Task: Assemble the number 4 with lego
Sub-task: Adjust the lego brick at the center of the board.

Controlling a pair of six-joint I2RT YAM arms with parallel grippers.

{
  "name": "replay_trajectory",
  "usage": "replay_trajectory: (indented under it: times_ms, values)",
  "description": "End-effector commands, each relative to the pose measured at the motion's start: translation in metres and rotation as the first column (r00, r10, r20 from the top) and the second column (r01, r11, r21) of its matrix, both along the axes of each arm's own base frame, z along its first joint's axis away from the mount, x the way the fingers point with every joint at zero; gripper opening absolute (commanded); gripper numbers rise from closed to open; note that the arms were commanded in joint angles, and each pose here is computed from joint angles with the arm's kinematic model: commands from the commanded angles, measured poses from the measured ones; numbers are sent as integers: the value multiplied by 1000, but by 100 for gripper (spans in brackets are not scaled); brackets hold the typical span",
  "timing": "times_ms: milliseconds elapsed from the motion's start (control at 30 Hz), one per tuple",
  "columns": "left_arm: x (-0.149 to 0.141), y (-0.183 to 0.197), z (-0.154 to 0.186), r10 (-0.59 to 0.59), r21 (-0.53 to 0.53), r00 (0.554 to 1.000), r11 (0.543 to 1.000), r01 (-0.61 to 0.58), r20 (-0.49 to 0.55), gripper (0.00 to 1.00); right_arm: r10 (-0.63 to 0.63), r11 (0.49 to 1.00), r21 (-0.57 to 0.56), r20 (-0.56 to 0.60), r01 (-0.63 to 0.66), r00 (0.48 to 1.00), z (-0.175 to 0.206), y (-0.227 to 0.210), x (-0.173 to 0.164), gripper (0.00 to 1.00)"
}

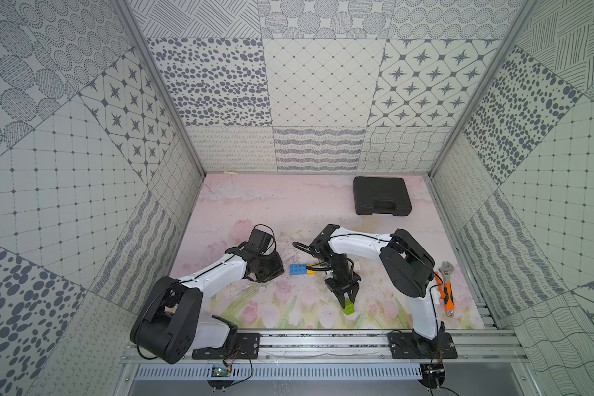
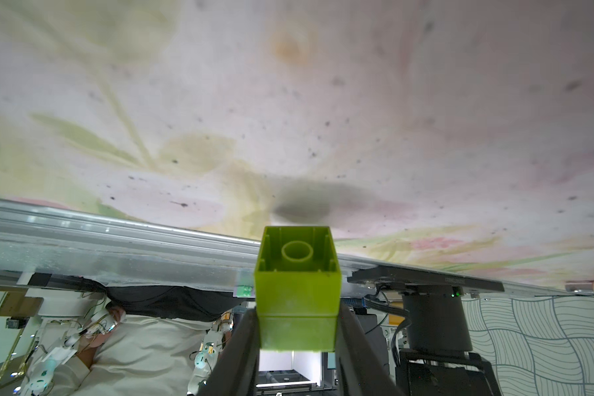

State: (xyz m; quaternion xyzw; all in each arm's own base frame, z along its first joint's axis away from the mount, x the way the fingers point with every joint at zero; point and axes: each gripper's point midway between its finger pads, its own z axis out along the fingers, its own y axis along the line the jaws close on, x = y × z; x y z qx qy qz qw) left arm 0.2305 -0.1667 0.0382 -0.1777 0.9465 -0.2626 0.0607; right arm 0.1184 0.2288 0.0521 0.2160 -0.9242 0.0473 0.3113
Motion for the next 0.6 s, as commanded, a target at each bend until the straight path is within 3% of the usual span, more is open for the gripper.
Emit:
replay_trajectory:
  times_ms: [0, 233, 333, 433, 567]
  values:
    - [-5, -2, 0, -32, -7, 999, 999, 32, -6, 10, 17, 1000, 6, 53, -18, 998, -3, 2, 15, 40]
    - [-6, -2, -5, -34, -5, 999, 999, 34, -22, 10, 5, 999, 35, 138, -10, 990, 3, 12, 33, 70]
    - [-7, -3, -5, -40, -7, 999, 999, 40, -22, 10, 4, 999, 39, 254, -14, 967, 17, 9, 46, 78]
    - [-7, -5, -1, -47, -15, 999, 999, 47, -7, 11, -65, 993, 116, 425, 17, 903, 31, 9, 53, 80]
    - [-8, -6, 13, -74, 3, 997, 997, 74, 39, 16, -226, 968, 227, 615, 105, 756, 53, 3, 68, 83]
